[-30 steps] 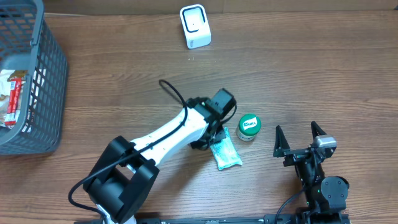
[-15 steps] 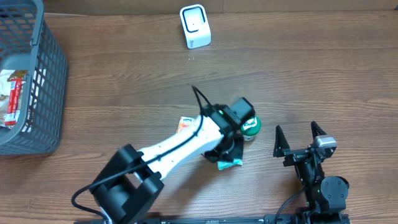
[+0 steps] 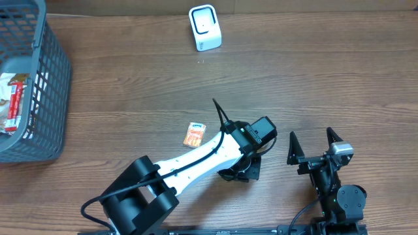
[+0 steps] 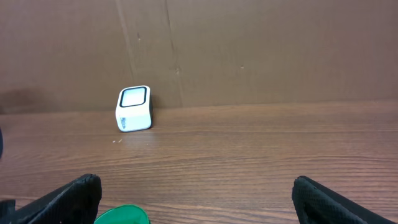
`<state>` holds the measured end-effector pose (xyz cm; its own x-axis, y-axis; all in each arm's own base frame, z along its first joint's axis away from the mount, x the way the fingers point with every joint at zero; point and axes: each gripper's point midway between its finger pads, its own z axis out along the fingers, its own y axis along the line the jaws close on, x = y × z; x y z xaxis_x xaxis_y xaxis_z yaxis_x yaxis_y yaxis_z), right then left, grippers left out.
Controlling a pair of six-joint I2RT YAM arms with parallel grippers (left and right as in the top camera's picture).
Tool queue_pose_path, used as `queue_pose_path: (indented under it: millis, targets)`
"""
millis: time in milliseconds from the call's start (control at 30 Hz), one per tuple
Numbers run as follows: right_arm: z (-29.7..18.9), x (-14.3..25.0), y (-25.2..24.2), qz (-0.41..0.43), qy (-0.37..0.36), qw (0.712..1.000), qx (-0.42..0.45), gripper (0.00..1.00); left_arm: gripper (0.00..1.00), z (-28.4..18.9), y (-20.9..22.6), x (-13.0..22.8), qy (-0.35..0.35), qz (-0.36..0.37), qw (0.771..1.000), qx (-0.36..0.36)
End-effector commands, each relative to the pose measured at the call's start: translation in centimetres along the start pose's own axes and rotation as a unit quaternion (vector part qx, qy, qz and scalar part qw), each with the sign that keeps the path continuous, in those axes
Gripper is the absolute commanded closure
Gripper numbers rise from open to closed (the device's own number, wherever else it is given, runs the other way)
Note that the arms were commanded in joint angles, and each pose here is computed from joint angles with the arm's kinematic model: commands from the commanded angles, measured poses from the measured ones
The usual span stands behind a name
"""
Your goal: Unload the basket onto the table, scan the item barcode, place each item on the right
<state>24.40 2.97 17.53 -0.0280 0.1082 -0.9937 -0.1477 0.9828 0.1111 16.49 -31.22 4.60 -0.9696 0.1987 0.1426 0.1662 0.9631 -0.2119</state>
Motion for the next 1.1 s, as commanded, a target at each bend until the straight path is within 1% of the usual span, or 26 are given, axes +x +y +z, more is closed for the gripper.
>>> queue_pose_path:
  millis: [0,233,567,733,867,900,933,1000,1067]
  targets:
    - [0.1,0.4,-0.2,-0.003,0.003,1.0,0.005,0.0,0.96,1.7,1.2,0.0,-0.001,-0.046,0.999,-0.019]
    - [0.1,0.4,-0.2,-0.003,0.002,1.0,0.005,0.0,0.95,1.8,1.8,-0.4,-0.001,-0.06,0.998,-0.021]
    - [0.1,0.4,-0.2,-0.003,0.003,1.0,0.005,0.0,0.95,1.4,4.5,-3.0,-0.026,-0.096,0.994,-0.035]
    - [0.1,0.4,-0.2,-0.003,0.003,1.0,0.005,0.0,0.96,1.2,5.5,-4.0,-0.028,-0.103,0.994,-0.032]
    - [0.1,0.4,-0.2,-0.003,0.003,1.0,0.005,0.0,0.96,1.1,5.6,-4.0,-0.027,-0.099,0.994,-0.033]
    - [0.1,0.4,-0.2,-0.003,0.003,1.0,0.005,0.0,0.94,1.1,5.6,-4.0,-0.026,-0.099,0.994,-0.031]
    - [0.1,0.4,-0.2,-0.003,0.003,1.0,0.005,0.0,0.79,1.1,5.5,-3.9,-0.025,-0.099,0.994,-0.03]
    - [0.1,0.4,-0.2,-0.003,0.003,1.0,0.005,0.0,0.64,1.2,5.2,-3.7,-0.017,-0.1,0.995,-0.022]
    - [0.1,0.4,-0.2,-0.003,0.003,1.0,0.005,0.0,0.57,1.2,4.6,-3.2,-0.003,-0.106,0.994,-0.006]
